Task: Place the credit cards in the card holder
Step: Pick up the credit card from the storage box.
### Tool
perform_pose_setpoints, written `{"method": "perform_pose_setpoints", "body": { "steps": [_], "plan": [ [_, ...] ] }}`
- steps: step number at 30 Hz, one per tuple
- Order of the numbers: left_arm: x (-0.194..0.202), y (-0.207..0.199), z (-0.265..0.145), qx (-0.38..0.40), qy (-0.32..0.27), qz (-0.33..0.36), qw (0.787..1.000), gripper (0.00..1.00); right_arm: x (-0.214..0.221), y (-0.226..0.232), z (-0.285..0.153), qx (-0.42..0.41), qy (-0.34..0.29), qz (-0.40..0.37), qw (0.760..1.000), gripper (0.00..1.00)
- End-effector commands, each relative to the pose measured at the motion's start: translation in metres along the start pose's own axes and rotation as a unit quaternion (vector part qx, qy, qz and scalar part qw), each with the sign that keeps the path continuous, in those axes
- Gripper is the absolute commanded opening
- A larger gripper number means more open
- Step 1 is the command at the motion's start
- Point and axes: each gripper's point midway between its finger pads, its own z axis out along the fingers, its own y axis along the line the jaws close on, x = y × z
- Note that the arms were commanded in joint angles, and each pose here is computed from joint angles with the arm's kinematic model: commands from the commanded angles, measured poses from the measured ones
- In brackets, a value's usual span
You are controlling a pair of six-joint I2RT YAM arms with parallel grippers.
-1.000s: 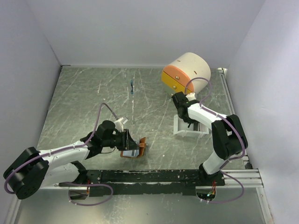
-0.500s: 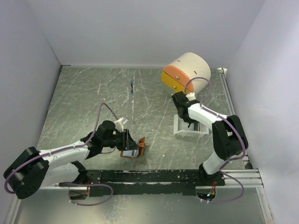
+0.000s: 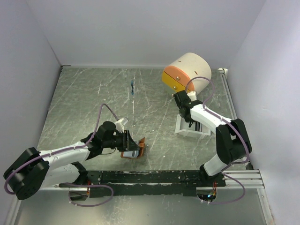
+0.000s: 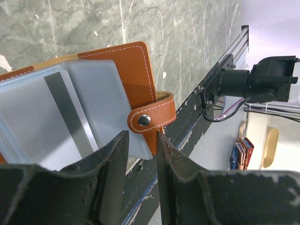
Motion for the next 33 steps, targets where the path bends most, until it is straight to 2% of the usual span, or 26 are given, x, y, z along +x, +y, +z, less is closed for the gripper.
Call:
{"method": "perform_pose_setpoints", "body": {
  "steps": [1,12,16,22,29,33],
  "plan": [
    [-0.002,-0.003,0.001,0.005,-0.009,0.006,1.0,0.4,-0.01,0.001,-0.007,-0.022,-0.016,0.014,1.0,0.0],
    [-0.006,-0.008,0.001,0.005,-0.012,0.01,1.0,0.4,-0.013,0.007,-0.027,-0.079,-0.024,0.039,0.996,0.0],
    [-0.011,-0.01,-0.001,-0.004,-0.017,0.015,1.0,0.41,-0.024,0.0,-0.049,-0.098,-0.04,0.066,0.992,0.0],
    [-0.023,-0.013,-0.007,-0.019,-0.04,0.019,0.999,0.48,-0.033,-0.008,-0.081,-0.142,-0.067,0.1,0.983,0.0],
    [-0.039,-0.021,-0.014,-0.036,-0.065,0.025,0.997,0.57,-0.048,0.003,-0.13,-0.253,-0.114,0.143,0.95,0.0],
    [-0.051,-0.031,-0.023,-0.043,-0.08,0.032,0.995,0.59,-0.055,0.015,-0.162,-0.333,-0.153,0.156,0.917,0.0]
  ]
}}
